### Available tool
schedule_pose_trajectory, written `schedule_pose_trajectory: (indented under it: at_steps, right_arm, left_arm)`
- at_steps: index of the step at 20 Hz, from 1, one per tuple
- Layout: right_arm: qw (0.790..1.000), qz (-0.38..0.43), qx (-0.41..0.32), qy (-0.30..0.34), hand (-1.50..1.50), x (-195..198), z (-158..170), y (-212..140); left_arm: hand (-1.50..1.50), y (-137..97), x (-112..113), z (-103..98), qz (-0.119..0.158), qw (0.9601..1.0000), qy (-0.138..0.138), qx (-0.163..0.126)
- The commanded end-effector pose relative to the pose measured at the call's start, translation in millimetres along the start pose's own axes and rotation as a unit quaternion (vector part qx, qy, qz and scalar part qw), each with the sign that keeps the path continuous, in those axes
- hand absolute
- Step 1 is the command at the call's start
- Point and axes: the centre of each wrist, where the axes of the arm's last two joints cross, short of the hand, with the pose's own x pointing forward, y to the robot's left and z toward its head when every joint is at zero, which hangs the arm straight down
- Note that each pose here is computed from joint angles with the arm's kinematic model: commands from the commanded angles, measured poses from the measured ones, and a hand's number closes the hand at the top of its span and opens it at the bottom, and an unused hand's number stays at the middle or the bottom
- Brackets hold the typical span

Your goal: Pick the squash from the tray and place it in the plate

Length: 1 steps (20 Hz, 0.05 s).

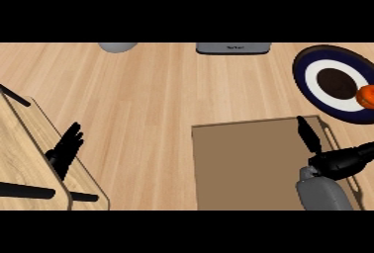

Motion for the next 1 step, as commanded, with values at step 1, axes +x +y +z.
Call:
schedule_pose_trajectory:
  at_steps: [1]
  right_arm:
    - [1.000, 0.001, -0.012, -0.001, -1.50, -4.2, -0.1, -0.4]
  left_arm:
    - [0.00, -71.9, -10.8, 2.6, 0.047, 0.9979, 0.010, -0.043]
